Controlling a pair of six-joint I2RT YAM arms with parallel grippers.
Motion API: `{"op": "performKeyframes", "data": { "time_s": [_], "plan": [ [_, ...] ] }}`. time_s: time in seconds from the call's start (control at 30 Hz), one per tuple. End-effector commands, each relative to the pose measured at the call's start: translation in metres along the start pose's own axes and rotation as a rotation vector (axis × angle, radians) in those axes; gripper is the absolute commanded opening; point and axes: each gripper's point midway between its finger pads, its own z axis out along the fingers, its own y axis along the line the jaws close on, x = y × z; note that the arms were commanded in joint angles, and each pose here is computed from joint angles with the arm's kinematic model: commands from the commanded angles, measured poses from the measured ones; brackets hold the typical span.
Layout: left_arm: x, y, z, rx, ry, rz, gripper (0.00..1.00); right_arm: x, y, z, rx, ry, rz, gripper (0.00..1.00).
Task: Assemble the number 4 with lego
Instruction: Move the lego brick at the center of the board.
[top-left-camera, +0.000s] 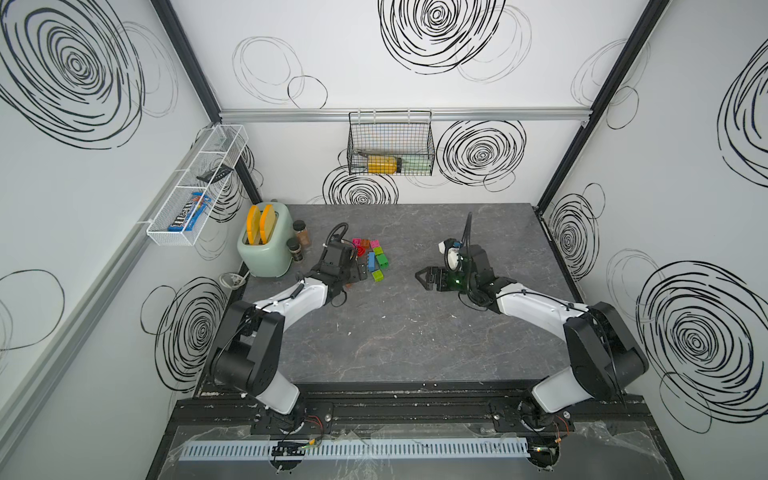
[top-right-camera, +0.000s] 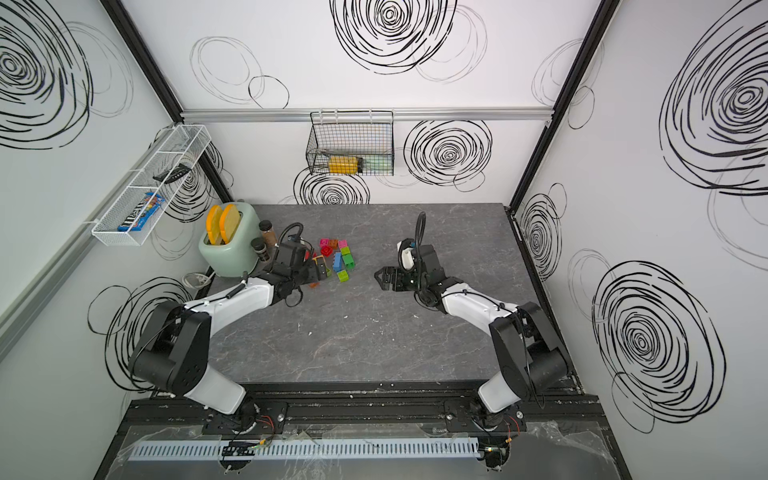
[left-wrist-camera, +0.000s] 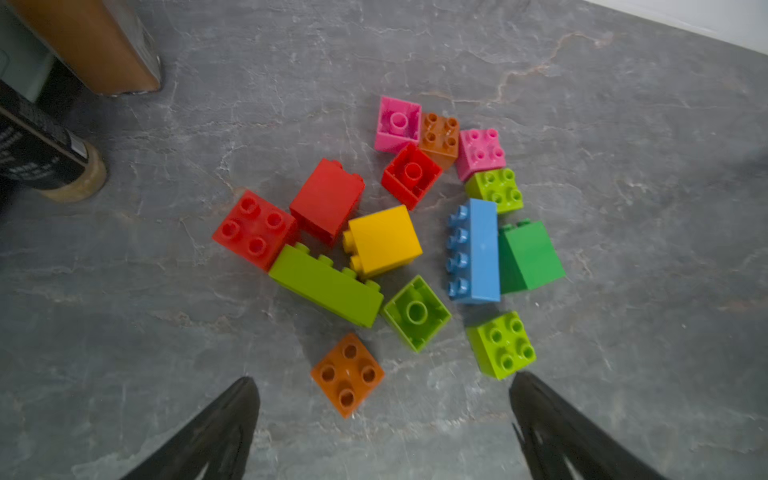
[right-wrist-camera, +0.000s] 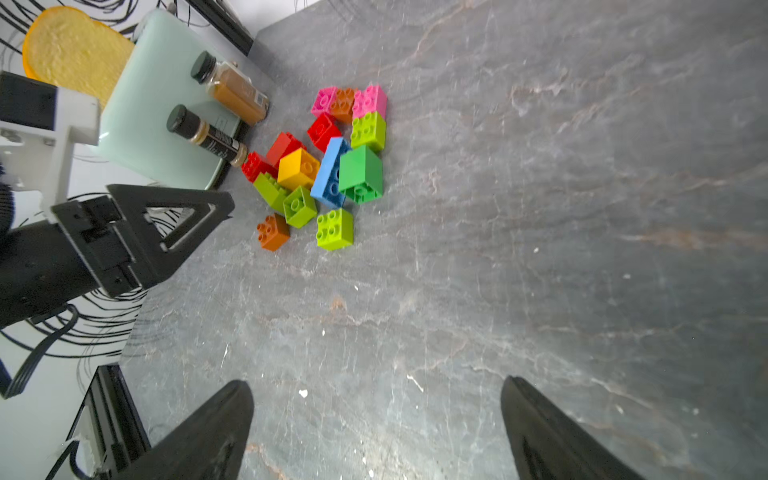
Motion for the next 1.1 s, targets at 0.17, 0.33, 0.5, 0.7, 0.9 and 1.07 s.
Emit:
{"op": "performKeyframes", "data": {
  "time_s": [0.17, 0.33, 0.5, 0.7, 0.9, 1.07],
  "plan": [
    [-0.052, -0.019, 0.027, 0.011, 0.032, 0.094, 0.82, -0.005, -0.009, 0.003, 0.055, -0.004, 0.000, 0.97],
    [-0.065, -0.035, 0.051, -0.025, 0.068, 0.173, 0.68, -0.005, -0.010, 0.005, 0.059, 0.003, 0.008, 0.97],
    [-0.050, -0.038, 0.046, -0.026, 0.098, 0.159, 0.62, -0.005, -0.016, 0.002, 0.086, -0.008, -0.015, 0.97],
    [0.007, -0.010, 0.024, -0.048, 0.114, 0.018, 0.63, -0.005, -0.021, 0.003, 0.108, -0.005, -0.026, 0.97],
    [0.033, 0.008, 0.018, -0.068, 0.104, -0.092, 0.64, -0.008, -0.020, 0.009, 0.101, 0.000, -0.027, 0.97],
    [0.034, 0.014, 0.027, -0.092, 0.081, -0.154, 0.64, -0.007, -0.020, 0.010, 0.098, 0.002, -0.017, 0.97]
  ]
}}
